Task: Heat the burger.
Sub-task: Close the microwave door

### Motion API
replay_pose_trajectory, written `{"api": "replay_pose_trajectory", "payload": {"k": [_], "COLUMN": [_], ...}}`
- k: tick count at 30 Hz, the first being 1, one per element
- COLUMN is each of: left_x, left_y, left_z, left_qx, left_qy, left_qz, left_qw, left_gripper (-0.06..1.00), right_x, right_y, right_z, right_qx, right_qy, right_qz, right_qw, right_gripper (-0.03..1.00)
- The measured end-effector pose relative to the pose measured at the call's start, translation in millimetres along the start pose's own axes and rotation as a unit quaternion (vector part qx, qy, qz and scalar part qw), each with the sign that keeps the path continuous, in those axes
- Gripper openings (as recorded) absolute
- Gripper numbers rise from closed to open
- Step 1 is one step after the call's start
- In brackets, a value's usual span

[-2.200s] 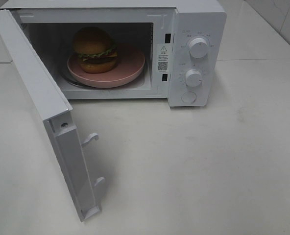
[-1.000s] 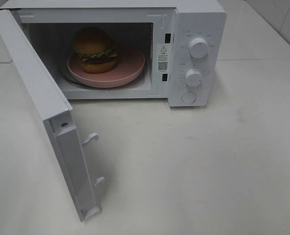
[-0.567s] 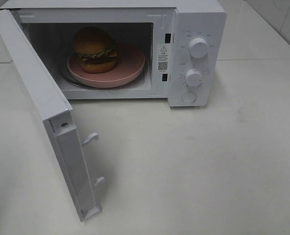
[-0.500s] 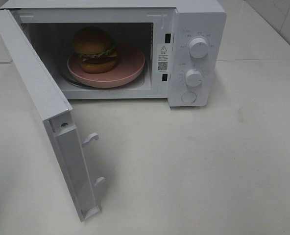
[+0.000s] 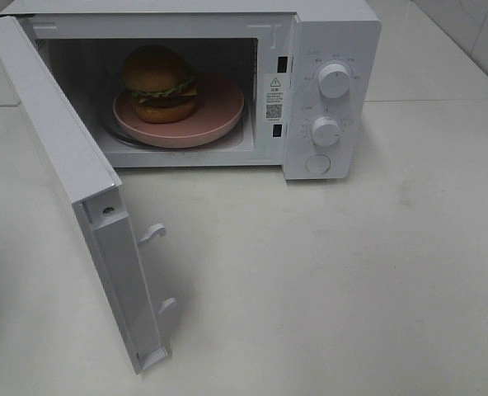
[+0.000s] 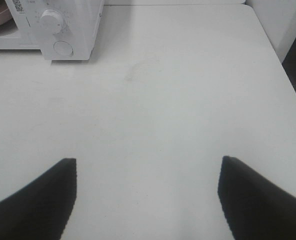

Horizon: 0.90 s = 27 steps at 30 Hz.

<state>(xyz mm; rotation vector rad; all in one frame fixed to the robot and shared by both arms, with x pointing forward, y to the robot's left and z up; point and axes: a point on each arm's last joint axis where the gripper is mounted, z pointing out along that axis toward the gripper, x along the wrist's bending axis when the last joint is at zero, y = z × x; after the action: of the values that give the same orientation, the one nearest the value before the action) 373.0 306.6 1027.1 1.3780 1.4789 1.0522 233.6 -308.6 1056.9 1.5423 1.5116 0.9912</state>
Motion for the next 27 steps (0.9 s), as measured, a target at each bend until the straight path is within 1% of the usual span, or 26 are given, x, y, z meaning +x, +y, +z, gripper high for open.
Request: {"api": "replay_pose_trajectory", "payload": {"k": [1,2,3,4,6,7,8,10,11,12,13,14,15,16,17,18,19,20,21,22,23,24,25,26,27], "left_x": [0.0,1.3,3.5,3.5,5.6,5.6,5.4,4.9,2.8,2.8,0.0,0.0,-1.8,-4.9,-4.9,-6.6,-9.6,-9.6,-11.1,-14.7,-14.7,-16.2,-19.8,-19.8,-21.9], "left_y": [0.0,-2.4,-5.1,-5.1,-9.1,-9.1,-11.4,-12.8,-15.0,-15.0,-18.1,-18.1,-20.1,-23.6,-23.6,-24.8,-26.1,-26.1,-26.6,-27.8,-27.8,-28.6,-30.5,-30.5,-31.7], "left_z": [0.0,3.3,7.8,7.8,14.3,14.3,20.2,23.4,29.3,29.3,35.1,35.1,38.0,43.4,43.4,45.7,49.7,49.7,51.3,55.3,55.3,57.3,60.8,60.8,62.7], "left_qx": [0.0,-0.013,-0.042,-0.042,-0.069,-0.069,-0.067,-0.064,-0.058,-0.058,-0.049,-0.049,-0.044,-0.035,-0.035,-0.034,-0.036,-0.036,-0.038,-0.043,-0.043,-0.045,-0.047,-0.047,-0.048], "left_qy": [0.0,0.006,0.017,0.017,0.028,0.028,0.027,0.024,0.013,0.013,-0.002,-0.002,-0.012,-0.03,-0.03,-0.04,-0.056,-0.056,-0.065,-0.084,-0.084,-0.093,-0.113,-0.113,-0.125], "left_qz": [0.0,0.001,0.004,0.004,0.015,0.015,0.027,0.034,0.057,0.057,0.08,0.08,0.091,0.103,0.103,0.106,0.104,0.104,0.103,0.097,0.097,0.094,0.094,0.094,0.096], "left_qw": [1.0,1.0,0.999,0.999,0.997,0.997,0.997,0.997,0.997,0.997,0.996,0.996,0.995,0.994,0.994,0.993,0.992,0.992,0.992,0.991,0.991,0.99,0.988,0.988,0.986], "left_gripper": [0.0,0.0,0.0,0.0,0.0,0.0,0.0,0.0,0.0,0.0,0.0,0.0,0.0,0.0,0.0,0.0,0.0,0.0,0.0,0.0,0.0,0.0,0.0,0.0,0.0], "right_x": [0.0,0.0,0.0,0.0,0.0,0.0,0.0,0.0,0.0,0.0,0.0,0.0,0.0,0.0,0.0,0.0,0.0,0.0,0.0,0.0,0.0,0.0,0.0,0.0,0.0], "right_y": [0.0,0.0,0.0,0.0,0.0,0.0,0.0,0.0,0.0,0.0,0.0,0.0,0.0,0.0,0.0,0.0,0.0,0.0,0.0,0.0,0.0,0.0,0.0,0.0,0.0], "right_z": [0.0,0.0,0.0,0.0,0.0,0.0,0.0,0.0,0.0,0.0,0.0,0.0,0.0,0.0,0.0,0.0,0.0,0.0,0.0,0.0,0.0,0.0,0.0,0.0,0.0], "right_qx": [0.0,0.0,0.0,0.0,0.0,0.0,0.0,0.0,0.0,0.0,0.0,0.0,0.0,0.0,0.0,0.0,0.0,0.0,0.0,0.0,0.0,0.0,0.0,0.0,0.0], "right_qy": [0.0,0.0,0.0,0.0,0.0,0.0,0.0,0.0,0.0,0.0,0.0,0.0,0.0,0.0,0.0,0.0,0.0,0.0,0.0,0.0,0.0,0.0,0.0,0.0,0.0], "right_qz": [0.0,0.0,0.0,0.0,0.0,0.0,0.0,0.0,0.0,0.0,0.0,0.0,0.0,0.0,0.0,0.0,0.0,0.0,0.0,0.0,0.0,0.0,0.0,0.0,0.0], "right_qw": [1.0,1.0,1.0,1.0,1.0,1.0,1.0,1.0,1.0,1.0,1.0,1.0,1.0,1.0,1.0,1.0,1.0,1.0,1.0,1.0,1.0,1.0,1.0,1.0,1.0], "right_gripper": [0.76,0.76,0.76,0.76,0.76,0.76,0.76,0.76,0.76,0.76,0.76,0.76,0.76,0.76,0.76,0.76,0.76,0.76,0.76,0.76,0.76,0.76,0.76,0.76,0.76]}}
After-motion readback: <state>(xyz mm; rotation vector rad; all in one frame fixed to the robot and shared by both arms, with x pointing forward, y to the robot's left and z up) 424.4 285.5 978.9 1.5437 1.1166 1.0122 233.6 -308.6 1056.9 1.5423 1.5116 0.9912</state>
